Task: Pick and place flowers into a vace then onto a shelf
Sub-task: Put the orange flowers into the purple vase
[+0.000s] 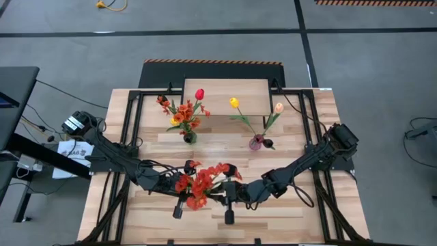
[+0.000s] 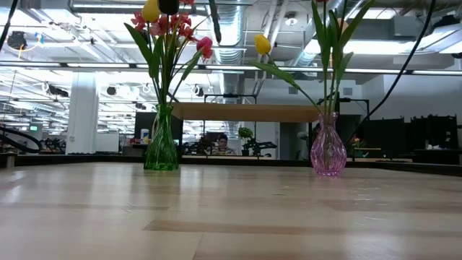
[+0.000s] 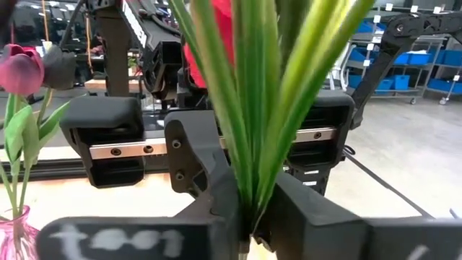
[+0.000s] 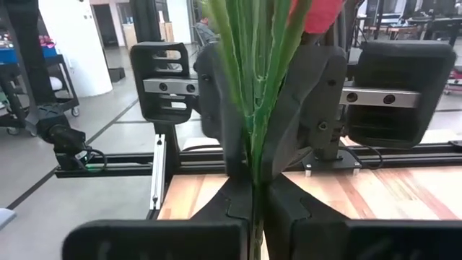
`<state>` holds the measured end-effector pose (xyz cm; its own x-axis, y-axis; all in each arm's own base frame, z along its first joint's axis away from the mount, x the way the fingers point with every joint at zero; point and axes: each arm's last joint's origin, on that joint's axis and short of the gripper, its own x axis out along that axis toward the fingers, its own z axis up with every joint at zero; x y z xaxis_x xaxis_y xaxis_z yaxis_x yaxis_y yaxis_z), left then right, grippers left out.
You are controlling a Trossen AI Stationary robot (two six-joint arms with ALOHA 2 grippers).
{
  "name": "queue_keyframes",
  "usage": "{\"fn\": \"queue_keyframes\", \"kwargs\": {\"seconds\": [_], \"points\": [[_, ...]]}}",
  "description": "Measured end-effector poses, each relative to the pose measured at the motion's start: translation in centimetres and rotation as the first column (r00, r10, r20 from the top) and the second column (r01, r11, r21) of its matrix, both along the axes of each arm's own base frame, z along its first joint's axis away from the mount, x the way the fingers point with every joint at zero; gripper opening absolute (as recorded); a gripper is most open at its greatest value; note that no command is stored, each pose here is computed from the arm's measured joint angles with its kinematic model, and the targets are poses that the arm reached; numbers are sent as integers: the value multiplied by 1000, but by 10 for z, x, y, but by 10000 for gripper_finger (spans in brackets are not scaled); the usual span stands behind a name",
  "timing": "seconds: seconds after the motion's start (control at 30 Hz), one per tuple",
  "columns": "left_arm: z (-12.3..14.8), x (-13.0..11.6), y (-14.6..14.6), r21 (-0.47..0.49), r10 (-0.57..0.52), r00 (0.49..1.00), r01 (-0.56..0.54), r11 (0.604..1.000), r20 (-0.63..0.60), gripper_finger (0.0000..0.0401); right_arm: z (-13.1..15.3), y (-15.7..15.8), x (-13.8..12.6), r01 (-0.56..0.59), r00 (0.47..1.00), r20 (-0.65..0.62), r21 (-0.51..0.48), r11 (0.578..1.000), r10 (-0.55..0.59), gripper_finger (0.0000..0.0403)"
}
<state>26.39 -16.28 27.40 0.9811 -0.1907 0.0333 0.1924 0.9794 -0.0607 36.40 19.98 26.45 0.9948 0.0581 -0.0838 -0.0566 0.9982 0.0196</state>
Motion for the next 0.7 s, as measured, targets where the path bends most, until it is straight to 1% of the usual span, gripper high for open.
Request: {"fn": "queue_keyframes", "kwargs": {"seconds": [0.1,0.23,0.33,0.43,0.57,0.7], "points": [[0,0,0,-4,18,1000,-18,1000,4,75,0,0,0,3,1000,1,-4,1000,-3,4],[1,0,0,-7,32,999,-32,999,8,133,0,-1,0,18,1000,3,-8,1000,-18,3],[1,-3,-2,3,21,1000,-21,1000,9,178,2,-1,-2,30,1000,0,-13,999,-30,2],[6,-8,-5,22,7,1000,-8,1000,20,212,9,1,-8,60,998,-1,-20,998,-60,1],[13,-19,-7,30,16,1000,-17,999,20,237,23,6,-24,103,995,-8,-37,994,-104,1],[20,-29,-6,39,19,1000,-19,999,7,244,40,16,-46,139,990,7,-52,989,-139,1]]}}
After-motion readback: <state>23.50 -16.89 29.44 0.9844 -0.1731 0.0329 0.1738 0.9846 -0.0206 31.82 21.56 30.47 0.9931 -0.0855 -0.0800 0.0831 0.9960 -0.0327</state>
